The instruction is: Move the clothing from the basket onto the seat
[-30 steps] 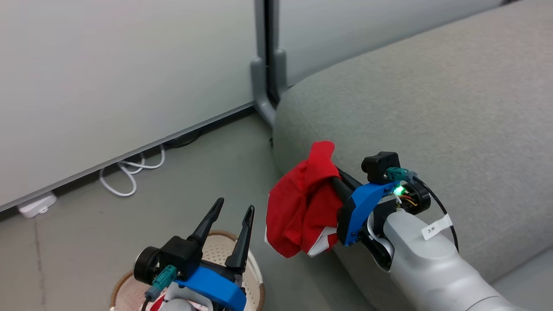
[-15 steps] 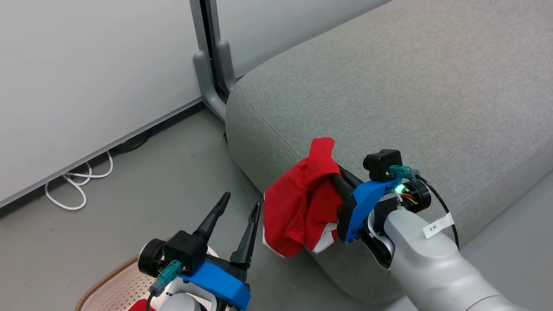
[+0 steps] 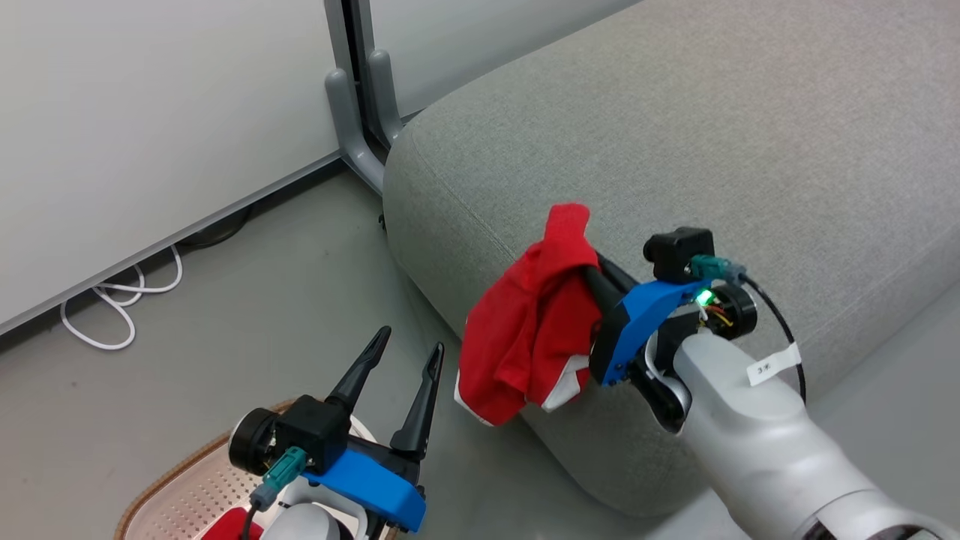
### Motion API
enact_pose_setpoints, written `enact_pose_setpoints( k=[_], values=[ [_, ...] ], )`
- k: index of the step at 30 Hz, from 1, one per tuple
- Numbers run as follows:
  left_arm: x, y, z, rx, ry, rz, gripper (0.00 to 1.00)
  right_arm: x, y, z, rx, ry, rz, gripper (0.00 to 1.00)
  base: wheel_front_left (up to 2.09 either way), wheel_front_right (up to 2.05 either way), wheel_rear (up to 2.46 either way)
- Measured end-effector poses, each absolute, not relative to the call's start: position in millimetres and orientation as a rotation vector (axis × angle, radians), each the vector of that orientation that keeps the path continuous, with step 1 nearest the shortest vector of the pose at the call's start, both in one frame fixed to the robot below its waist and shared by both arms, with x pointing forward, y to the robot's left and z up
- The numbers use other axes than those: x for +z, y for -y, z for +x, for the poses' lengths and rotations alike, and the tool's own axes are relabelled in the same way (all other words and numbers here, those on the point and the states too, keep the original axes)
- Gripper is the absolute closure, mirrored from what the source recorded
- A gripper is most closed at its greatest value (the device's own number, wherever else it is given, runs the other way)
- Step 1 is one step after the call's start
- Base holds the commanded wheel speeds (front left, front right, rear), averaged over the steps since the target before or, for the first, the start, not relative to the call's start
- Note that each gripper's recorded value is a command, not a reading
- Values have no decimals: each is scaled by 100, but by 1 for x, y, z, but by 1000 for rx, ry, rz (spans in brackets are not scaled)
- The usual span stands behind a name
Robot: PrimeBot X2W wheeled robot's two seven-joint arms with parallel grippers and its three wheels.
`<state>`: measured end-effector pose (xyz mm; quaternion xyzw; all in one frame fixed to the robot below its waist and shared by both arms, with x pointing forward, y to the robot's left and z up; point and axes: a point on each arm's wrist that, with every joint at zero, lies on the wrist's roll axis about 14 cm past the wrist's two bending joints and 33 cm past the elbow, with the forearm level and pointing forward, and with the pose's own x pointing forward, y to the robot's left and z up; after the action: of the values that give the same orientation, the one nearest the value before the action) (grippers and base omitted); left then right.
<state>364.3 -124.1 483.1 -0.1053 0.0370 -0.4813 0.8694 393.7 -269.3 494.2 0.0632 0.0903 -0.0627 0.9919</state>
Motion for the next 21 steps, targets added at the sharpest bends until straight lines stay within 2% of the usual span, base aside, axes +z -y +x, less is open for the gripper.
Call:
enact_pose_setpoints(
  k=[7, 16, 21],
  values=[
    [472, 121, 377, -1005, -86, -226, 0, 529, 300, 425, -188, -124, 91, 100, 0, 0, 0],
    [445, 113, 409, -1035, -72, -214, 0, 578, 382, 473, -349, -35, 36, 100, 0, 0, 0],
    [429, 105, 435, -1037, -56, -221, 0, 584, 425, 497, -431, -23, -16, 100, 0, 0, 0]
  ],
)
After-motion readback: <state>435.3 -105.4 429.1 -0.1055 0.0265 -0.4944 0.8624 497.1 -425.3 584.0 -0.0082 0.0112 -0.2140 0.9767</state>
